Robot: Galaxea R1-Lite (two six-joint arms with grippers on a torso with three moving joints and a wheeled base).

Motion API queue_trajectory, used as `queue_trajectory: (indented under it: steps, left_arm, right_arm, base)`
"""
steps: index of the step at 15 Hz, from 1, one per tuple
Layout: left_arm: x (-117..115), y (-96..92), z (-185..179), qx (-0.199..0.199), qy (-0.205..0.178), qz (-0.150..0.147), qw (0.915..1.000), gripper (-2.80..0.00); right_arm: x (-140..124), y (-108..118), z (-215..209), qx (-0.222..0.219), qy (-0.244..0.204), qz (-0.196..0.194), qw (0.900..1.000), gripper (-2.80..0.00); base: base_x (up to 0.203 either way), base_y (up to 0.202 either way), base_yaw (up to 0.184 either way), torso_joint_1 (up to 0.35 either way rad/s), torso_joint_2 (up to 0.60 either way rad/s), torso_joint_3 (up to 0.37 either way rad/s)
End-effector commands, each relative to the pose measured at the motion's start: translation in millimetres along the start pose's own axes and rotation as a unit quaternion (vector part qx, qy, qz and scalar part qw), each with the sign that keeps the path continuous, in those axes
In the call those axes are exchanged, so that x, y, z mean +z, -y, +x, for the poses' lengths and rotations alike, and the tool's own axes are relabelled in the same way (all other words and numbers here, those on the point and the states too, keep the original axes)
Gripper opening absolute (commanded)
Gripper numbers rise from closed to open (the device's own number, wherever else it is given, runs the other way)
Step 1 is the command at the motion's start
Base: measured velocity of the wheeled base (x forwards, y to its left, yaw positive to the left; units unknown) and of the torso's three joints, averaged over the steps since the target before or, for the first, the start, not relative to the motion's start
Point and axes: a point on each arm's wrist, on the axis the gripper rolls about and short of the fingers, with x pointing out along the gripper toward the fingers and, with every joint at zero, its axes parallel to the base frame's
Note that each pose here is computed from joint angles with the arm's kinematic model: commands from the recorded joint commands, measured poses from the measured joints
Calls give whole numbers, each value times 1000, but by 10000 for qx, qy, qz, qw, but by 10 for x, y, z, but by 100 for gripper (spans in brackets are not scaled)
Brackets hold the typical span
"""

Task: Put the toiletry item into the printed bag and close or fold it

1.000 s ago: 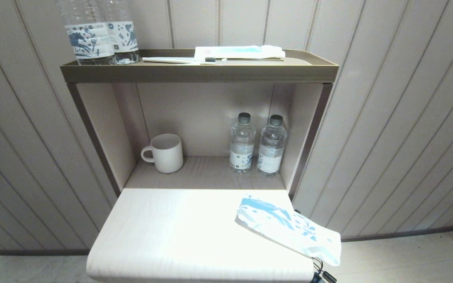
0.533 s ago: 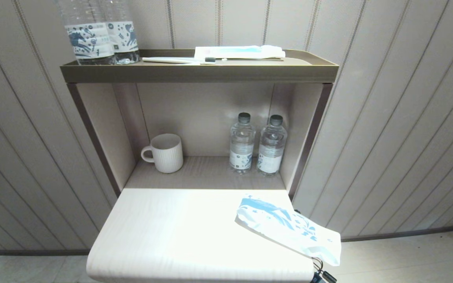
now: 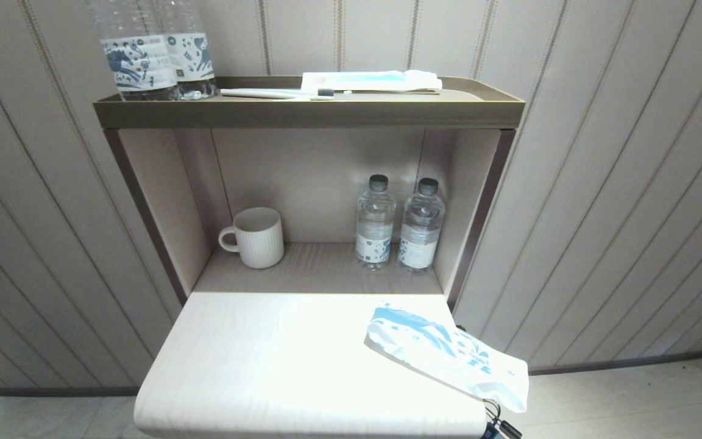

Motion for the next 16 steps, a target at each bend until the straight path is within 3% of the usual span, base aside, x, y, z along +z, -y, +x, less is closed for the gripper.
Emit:
queue_trajectory:
  steps: [1, 4, 8, 10, 13, 14, 16]
  left_arm:
    - [0, 0, 0, 6, -1, 6, 10000, -280]
    - [0, -1, 0, 2, -1, 1, 10000, -280]
    - [0, 0, 0, 6, -1, -7, 10000, -280]
    - [0, 0, 0, 3, -1, -7, 10000, -280]
    - [0, -1, 0, 2, -1, -7, 10000, -280]
    - [0, 0, 0, 4, -1, -7, 10000, -280]
    - [0, 0, 0, 3, -1, -7, 10000, -280]
  right_arm:
    - [188, 15, -42, -19, 393, -53, 9992, 0]
    - [604, 50, -200, -185, 1153, -376, 9925, 0]
    - [1104, 97, -498, -510, 2128, -587, 9740, 0]
    - [1074, 96, -476, -561, 2054, -790, 9739, 0]
    - [1042, 93, -454, -531, 1973, -793, 9757, 0]
    - [1033, 92, -447, -532, 1973, -797, 9757, -280]
    - [1064, 94, -470, -517, 2017, -800, 9748, -280]
  base:
    - [0, 0, 0, 0, 0, 0]
    - [0, 0, 0, 0, 0, 0]
    - [0, 0, 0, 0, 0, 0]
    - [0, 0, 0, 0, 0, 0]
    - [0, 0, 0, 0, 0, 0]
    - [0, 0, 0, 0, 0, 0]
    - [0, 0, 0, 0, 0, 0]
